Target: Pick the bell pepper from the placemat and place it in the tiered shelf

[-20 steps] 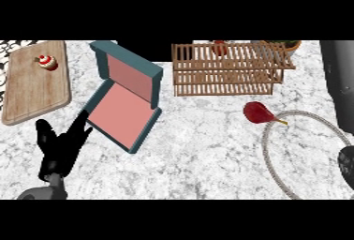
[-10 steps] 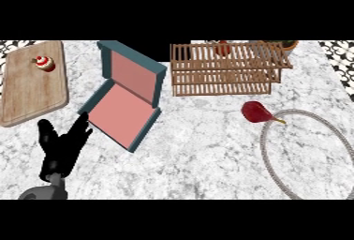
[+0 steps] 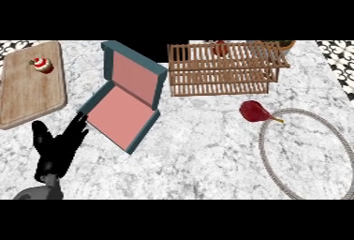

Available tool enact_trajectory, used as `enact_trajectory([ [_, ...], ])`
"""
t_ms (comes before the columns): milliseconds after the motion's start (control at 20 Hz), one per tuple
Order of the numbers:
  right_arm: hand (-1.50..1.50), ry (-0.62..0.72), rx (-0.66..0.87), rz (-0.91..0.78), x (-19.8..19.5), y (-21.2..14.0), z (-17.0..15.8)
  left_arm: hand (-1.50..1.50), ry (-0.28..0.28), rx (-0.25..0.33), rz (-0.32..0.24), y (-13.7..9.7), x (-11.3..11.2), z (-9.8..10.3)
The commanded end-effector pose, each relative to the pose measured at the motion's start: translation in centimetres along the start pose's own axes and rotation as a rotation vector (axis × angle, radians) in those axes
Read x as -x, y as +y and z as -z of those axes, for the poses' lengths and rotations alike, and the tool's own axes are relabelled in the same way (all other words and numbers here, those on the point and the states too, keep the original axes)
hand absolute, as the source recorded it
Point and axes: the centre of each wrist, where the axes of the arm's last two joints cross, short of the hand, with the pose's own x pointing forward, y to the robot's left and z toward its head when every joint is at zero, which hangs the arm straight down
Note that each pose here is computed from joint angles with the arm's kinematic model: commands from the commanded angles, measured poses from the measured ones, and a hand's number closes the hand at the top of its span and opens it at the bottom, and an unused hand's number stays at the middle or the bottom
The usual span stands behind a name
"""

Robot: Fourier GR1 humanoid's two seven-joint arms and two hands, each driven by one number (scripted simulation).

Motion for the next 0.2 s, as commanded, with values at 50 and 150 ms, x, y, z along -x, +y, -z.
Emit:
enact_trajectory([
  [50,-1.5,0.013,-0.022,0.024,1.8,-5.7,1.4,0.0,0.018,-0.007,0.001,-1.1,-0.4,0.1],
  [150,-1.5,0.002,-0.037,0.03,1.0,-9.7,2.0,0.0,0.023,-0.009,-0.011,0.1,0.3,0.2],
])
